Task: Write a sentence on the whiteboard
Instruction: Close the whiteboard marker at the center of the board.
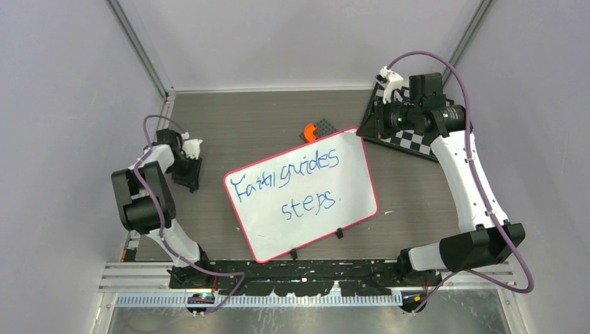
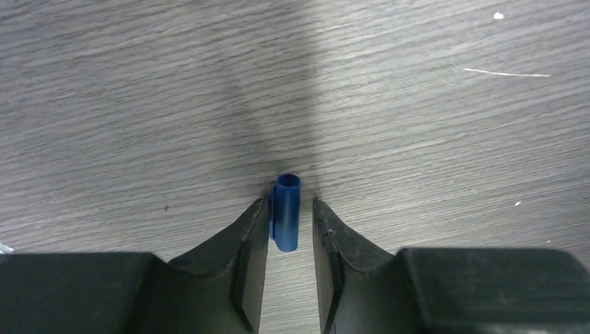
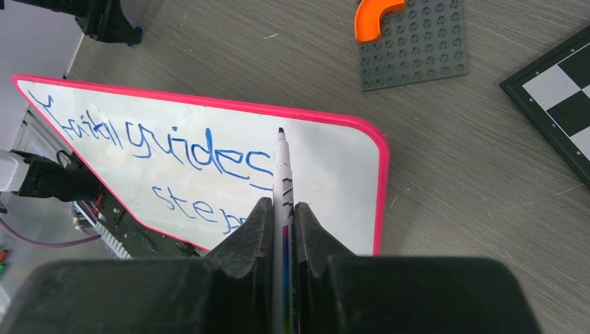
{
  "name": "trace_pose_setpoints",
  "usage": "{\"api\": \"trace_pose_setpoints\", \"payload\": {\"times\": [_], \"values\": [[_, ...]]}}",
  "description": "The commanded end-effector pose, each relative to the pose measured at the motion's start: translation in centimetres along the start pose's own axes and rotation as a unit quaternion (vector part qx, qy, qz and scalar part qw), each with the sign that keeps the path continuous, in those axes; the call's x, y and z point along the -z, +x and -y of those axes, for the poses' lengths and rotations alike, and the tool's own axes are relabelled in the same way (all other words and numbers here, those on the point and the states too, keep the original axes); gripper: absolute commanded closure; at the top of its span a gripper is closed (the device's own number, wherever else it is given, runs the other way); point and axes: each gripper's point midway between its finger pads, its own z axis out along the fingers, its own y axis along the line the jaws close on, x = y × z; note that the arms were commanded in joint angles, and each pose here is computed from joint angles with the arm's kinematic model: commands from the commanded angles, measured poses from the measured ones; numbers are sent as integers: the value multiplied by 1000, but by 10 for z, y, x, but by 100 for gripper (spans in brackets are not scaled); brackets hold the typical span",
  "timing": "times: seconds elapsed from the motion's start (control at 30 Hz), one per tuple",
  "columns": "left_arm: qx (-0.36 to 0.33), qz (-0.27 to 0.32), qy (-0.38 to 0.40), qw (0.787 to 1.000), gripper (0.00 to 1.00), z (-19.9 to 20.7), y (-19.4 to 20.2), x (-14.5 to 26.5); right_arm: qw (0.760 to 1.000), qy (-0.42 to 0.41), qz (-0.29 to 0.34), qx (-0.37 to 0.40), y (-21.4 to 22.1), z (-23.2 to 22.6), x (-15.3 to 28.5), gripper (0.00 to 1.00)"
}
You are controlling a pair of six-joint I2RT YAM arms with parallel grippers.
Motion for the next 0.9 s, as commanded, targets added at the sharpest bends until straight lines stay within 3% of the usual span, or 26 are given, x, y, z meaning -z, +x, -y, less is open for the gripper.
{"api": "trace_pose_setpoints", "payload": {"times": [0.0, 0.17, 0.4, 0.53, 0.57, 0.87], "values": [[-43, -41, 8, 998, 70, 19, 27, -15, 1000, 5, 25, 8, -17, 2, 2, 100], [-43, -72, 13, 996, 79, 21, 42, -20, 999, 12, 27, 10, -19, 3, 4, 100], [-53, -79, 23, 995, 80, 24, 49, -16, 999, 16, 31, 15, -23, 1, 9, 100], [-52, -76, 28, 995, 96, 23, 39, -6, 999, 12, 37, 16, -27, -3, 12, 100], [-52, -61, 35, 996, 100, 25, 28, 4, 999, 12, 40, 14, -30, -4, 13, 100], [-90, 138, 7, 986, 100, 37, -95, 161, 997, -29, 64, -12, -61, -23, 17, 100]]}}
